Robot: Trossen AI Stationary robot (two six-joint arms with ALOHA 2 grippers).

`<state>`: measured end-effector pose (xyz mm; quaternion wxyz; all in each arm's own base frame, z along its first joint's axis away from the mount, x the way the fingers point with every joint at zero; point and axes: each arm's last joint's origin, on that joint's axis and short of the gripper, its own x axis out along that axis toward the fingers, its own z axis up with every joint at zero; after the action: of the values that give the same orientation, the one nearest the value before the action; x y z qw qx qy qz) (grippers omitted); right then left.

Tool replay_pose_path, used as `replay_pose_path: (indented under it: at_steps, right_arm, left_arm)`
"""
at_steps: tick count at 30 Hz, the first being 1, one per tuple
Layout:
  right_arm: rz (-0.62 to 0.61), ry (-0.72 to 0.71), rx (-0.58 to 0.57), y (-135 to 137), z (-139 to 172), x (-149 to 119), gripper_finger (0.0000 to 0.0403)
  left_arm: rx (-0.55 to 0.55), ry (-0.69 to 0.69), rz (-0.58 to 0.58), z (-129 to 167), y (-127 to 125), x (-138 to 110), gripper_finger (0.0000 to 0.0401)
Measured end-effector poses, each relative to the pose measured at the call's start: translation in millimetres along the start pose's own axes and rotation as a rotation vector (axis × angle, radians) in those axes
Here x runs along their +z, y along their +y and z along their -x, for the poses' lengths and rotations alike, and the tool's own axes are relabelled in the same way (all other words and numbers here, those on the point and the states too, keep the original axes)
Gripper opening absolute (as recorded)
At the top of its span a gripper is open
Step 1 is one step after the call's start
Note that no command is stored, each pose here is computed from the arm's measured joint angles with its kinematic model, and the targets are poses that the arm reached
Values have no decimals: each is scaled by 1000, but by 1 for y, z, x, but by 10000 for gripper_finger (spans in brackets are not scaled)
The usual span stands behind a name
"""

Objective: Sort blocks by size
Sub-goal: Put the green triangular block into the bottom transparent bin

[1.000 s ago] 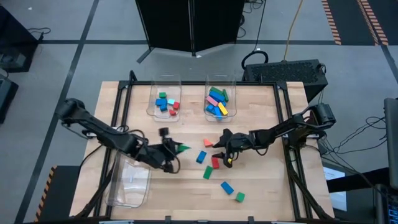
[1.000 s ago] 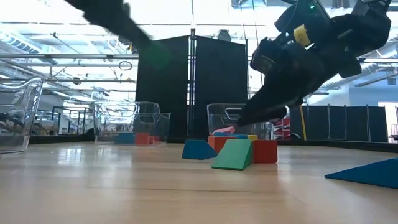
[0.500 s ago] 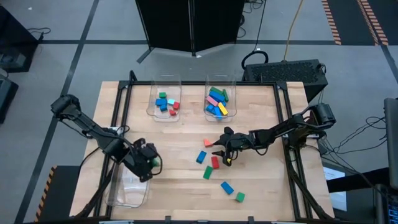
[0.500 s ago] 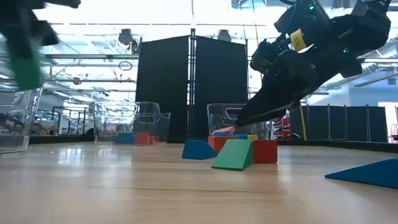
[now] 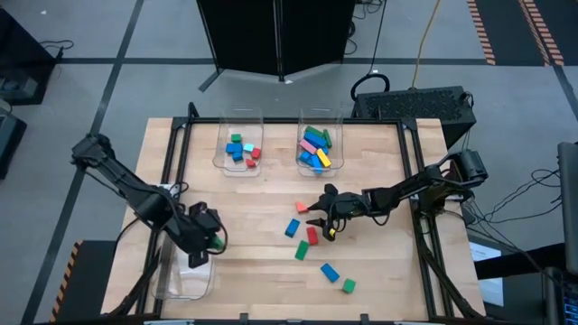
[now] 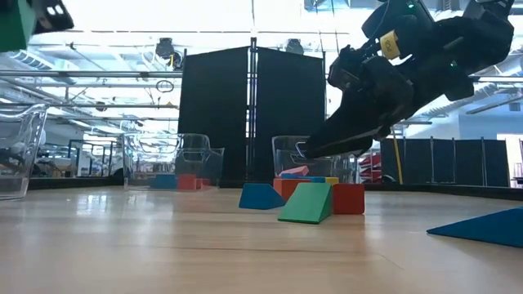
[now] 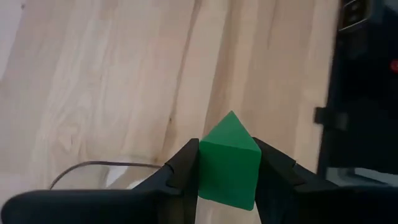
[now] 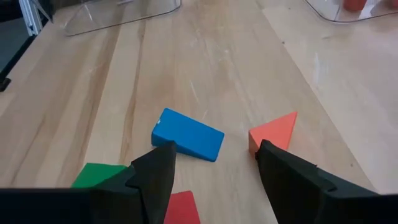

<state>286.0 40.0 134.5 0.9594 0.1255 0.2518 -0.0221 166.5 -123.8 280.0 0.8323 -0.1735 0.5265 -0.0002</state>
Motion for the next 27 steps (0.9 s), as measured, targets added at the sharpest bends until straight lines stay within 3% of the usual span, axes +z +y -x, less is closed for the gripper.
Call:
replay_pose_path:
  at_steps: [4,10,13,17,20,27]
  right_arm:
    - [0,2,1,0,0,0,217]
    - [3,17,-26,-2,-5,-6,217]
    - [6,37,-38,-4,-12,-14,217]
    - [20,-14,-76,-6,-22,-20,217]
    - [57,-80,-106,-3,-27,-18,217]
    - [101,-91,-108,3,-37,-12,223]
  left_arm:
    - [7,32,2,15,4,-1,110]
    - [178,202,11,23,20,-17,110]
    - [186,241,29,22,20,-22,110]
    - [192,238,15,16,19,-25,110]
    - [258,232,11,5,22,-28,110]
    - [332,318,16,-19,28,-39,120]
